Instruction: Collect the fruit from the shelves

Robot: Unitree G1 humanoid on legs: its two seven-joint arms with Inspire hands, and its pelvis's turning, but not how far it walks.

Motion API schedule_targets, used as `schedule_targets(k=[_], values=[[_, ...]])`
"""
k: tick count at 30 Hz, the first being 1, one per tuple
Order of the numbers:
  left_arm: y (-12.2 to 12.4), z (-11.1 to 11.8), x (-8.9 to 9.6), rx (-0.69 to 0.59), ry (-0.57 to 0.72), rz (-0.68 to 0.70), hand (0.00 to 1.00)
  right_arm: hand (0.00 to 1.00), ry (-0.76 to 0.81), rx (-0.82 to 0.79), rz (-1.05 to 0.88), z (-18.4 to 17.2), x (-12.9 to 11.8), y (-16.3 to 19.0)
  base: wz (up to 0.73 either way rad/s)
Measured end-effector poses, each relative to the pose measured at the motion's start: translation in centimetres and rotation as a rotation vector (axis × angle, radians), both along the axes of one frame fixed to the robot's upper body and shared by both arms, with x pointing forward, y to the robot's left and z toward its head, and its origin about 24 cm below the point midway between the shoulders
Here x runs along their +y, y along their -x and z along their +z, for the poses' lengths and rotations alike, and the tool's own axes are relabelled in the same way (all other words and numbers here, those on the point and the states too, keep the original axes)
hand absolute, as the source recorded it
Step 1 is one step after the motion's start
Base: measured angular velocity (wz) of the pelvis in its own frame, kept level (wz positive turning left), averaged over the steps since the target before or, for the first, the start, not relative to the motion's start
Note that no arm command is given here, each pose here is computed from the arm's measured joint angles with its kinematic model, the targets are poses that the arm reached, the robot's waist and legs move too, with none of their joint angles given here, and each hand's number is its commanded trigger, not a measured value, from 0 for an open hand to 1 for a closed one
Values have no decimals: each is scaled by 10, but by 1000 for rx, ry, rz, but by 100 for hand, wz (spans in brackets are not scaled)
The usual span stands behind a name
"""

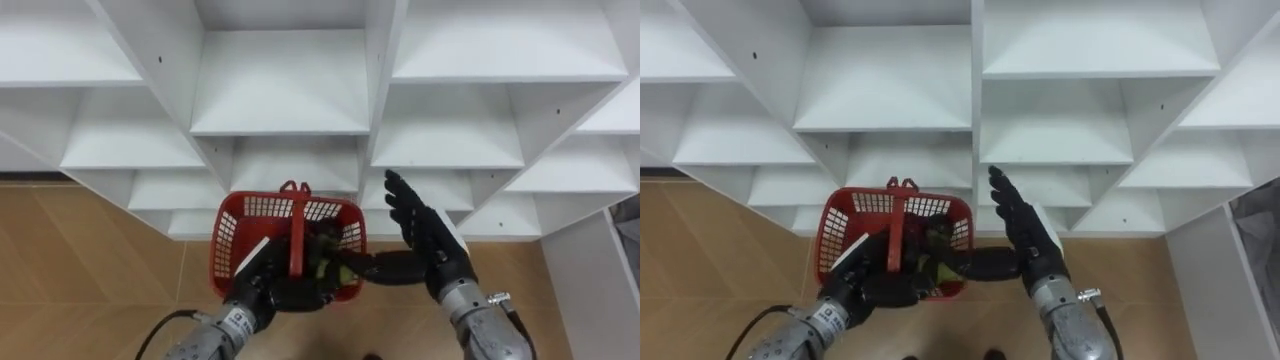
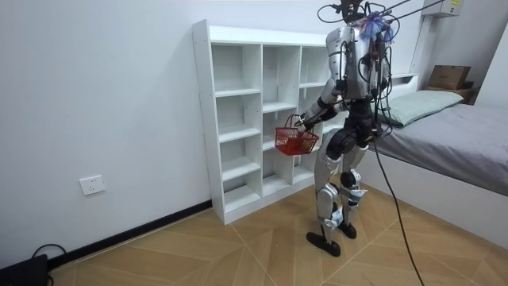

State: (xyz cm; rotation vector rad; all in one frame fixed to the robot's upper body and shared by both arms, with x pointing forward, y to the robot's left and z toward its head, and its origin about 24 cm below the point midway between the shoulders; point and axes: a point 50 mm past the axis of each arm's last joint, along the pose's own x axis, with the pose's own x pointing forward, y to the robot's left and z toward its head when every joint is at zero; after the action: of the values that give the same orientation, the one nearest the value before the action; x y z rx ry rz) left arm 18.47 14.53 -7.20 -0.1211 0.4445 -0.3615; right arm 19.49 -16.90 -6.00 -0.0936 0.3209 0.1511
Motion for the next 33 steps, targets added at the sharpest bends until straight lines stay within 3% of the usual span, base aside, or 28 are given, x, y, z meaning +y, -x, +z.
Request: schedule_targets(k=[5, 12, 21, 28, 33], values=[[25, -25, 25, 132, -101, 73, 100, 0, 71, 145, -104, -26, -22, 25, 1], [81, -54, 52, 339, -210, 141, 100, 0, 111, 300, -195, -50, -43, 67, 4], [103, -65, 72, 432, -274, 279, 100, 0, 164, 530, -283, -77, -59, 125, 2], [120, -77, 82, 542, -319, 356, 100, 0, 106, 755, -489, -96, -73, 170, 2], [127, -80, 81, 582, -322, 379, 100, 0, 47, 853, -577, -102, -73, 184, 0]])
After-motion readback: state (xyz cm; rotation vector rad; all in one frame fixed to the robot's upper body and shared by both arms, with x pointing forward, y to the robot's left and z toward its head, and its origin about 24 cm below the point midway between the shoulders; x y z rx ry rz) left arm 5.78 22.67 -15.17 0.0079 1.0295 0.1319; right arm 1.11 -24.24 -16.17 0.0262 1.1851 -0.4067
